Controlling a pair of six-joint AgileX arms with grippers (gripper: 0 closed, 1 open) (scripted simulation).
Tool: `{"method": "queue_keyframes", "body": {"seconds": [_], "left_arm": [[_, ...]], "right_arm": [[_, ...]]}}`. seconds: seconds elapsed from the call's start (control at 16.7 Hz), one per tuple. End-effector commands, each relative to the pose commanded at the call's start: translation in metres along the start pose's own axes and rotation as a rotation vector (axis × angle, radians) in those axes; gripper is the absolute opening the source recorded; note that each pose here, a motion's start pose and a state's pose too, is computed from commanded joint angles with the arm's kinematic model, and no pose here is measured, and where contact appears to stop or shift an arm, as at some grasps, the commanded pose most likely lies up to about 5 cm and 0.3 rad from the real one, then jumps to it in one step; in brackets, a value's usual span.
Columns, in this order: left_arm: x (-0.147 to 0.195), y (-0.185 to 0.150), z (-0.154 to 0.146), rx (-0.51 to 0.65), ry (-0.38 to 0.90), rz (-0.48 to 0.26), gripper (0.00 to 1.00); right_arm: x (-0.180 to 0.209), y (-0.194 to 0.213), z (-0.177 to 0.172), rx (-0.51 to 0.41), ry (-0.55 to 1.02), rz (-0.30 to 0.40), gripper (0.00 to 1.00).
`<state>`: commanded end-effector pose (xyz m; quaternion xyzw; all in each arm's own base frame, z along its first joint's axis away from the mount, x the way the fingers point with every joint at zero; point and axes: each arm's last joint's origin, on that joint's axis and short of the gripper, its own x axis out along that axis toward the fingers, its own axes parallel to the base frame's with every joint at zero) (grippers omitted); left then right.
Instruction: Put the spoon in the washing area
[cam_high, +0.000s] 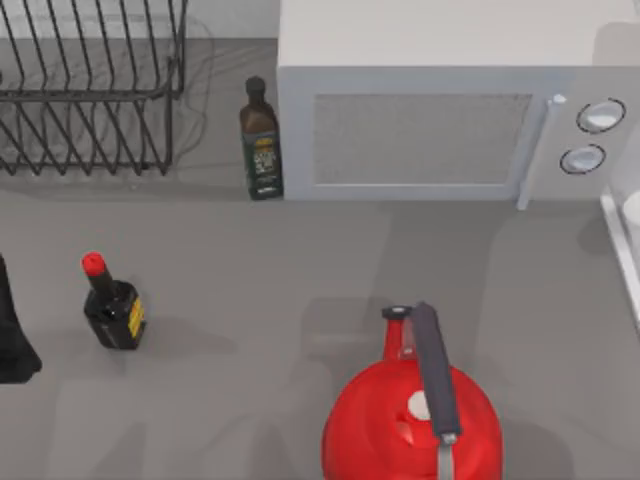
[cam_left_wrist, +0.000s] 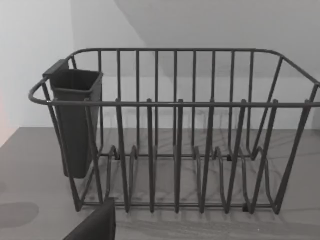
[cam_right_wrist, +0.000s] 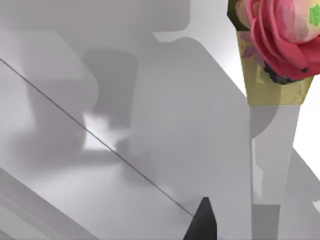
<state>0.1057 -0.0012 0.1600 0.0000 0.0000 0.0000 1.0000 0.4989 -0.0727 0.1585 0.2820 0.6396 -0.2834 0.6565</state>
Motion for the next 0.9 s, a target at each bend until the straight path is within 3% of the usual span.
{"method": "queue_keyframes", "body": {"seconds": [0.54, 0.9], "left_arm": [[0.0000, 0.0000, 0.0000, 0.000, 0.000, 0.000, 1.00], [0.0000, 0.0000, 0.0000, 0.000, 0.000, 0.000, 1.00]], "right_arm": [[0.0000, 0.0000, 0.0000, 0.000, 0.000, 0.000, 0.98], [0.0000, 0.0000, 0.0000, 0.000, 0.000, 0.000, 1.00]]}}
